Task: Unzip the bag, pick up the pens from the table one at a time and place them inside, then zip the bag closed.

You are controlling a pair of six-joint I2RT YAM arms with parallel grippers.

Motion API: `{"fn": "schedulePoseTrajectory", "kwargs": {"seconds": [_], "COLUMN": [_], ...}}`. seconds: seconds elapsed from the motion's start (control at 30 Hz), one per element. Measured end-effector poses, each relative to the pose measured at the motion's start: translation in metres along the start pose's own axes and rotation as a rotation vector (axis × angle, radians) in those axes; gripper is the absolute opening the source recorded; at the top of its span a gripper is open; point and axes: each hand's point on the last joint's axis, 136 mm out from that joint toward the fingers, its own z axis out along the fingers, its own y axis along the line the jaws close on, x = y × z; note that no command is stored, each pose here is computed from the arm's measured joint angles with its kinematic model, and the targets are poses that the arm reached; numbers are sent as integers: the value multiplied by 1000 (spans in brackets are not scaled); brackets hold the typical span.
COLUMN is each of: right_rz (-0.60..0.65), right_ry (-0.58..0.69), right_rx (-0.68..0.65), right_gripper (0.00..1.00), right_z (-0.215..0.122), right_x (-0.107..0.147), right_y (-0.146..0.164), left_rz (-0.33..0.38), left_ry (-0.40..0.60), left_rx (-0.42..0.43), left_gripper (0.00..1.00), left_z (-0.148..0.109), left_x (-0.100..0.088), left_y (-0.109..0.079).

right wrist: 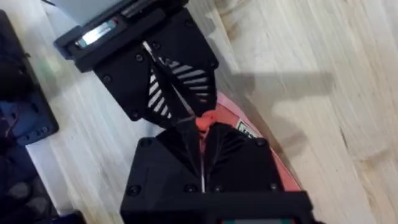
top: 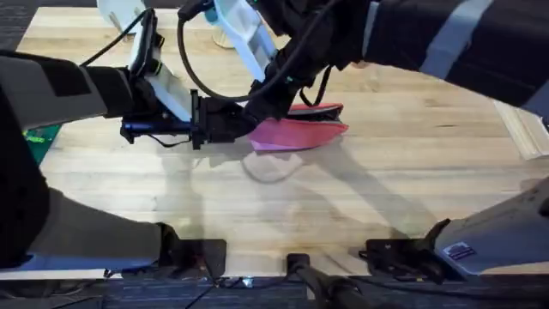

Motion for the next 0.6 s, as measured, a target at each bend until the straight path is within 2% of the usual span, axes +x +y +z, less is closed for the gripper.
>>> {"fn": "schedulePoseTrajectory", "kwargs": {"seconds": [0.6], "right_rz": [33], "right_ry": [-9], "right_rx": [64], "right_gripper": [31], "right_z": [-13], "right_x": [3], "right_y": [-20], "left_rz": [8], "left_ry": [-49], "left_rx": [15], "left_gripper": [43], "left_z": [2], "left_x": [-9], "left_y": [-2]}}
